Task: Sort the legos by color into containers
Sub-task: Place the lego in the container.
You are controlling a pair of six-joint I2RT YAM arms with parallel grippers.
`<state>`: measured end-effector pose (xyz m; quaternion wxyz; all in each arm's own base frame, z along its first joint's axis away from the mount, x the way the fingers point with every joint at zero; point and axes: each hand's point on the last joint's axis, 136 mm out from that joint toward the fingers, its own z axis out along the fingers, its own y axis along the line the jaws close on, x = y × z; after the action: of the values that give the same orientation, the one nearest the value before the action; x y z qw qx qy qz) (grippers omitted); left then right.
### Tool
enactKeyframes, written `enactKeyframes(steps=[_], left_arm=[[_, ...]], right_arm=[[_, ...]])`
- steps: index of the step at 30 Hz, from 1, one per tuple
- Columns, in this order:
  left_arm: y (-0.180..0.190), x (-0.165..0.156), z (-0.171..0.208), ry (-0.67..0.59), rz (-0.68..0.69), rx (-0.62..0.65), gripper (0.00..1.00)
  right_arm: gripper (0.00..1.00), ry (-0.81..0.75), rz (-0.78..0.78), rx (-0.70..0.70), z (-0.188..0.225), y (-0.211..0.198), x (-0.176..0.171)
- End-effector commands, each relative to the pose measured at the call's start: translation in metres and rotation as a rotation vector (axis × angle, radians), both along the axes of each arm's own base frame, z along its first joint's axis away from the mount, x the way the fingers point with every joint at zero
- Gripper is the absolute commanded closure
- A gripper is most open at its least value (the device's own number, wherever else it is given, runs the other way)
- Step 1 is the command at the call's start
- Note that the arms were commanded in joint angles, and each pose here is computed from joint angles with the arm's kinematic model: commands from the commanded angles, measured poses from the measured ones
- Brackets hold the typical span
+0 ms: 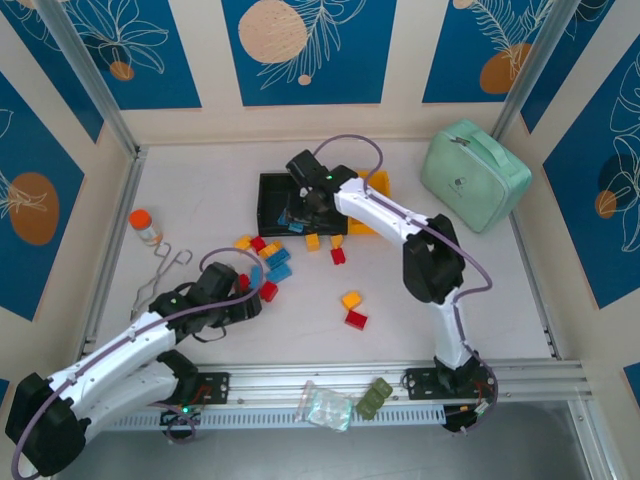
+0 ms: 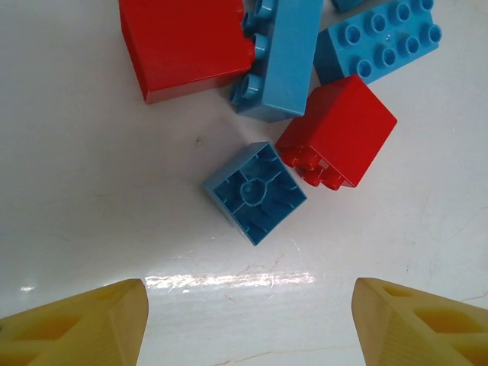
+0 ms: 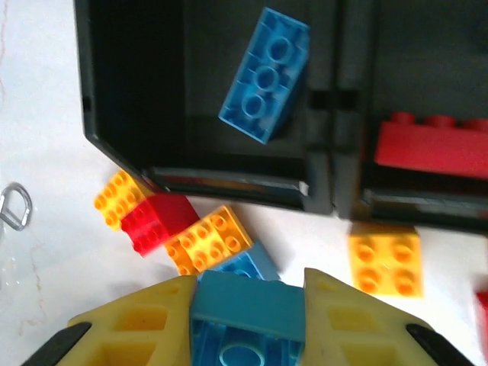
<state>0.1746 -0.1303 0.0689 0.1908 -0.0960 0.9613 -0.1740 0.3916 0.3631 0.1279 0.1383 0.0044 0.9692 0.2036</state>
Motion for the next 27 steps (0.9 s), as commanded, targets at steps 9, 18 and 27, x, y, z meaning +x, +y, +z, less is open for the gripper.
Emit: enactKeyframes(steps=[9, 18, 27], left_arm=[[0.008, -0.005, -0.01, 0.025, 0.031, 0.015, 0.29], [0.009, -0.005, -0.014, 0.029, 0.032, 0.017, 0.29], [0.01, -0.003, -0.009, 0.018, 0.032, 0.023, 0.29]], right_arm=[[0.78, 0.078, 0.053, 0.032, -0.028, 0.047, 0.029], [0.61, 0.058, 0.03, 0.081, -0.027, 0.055, 0.049], [0.51, 0.009, 0.047, 0.078, 0.006, 0.048, 0.044]])
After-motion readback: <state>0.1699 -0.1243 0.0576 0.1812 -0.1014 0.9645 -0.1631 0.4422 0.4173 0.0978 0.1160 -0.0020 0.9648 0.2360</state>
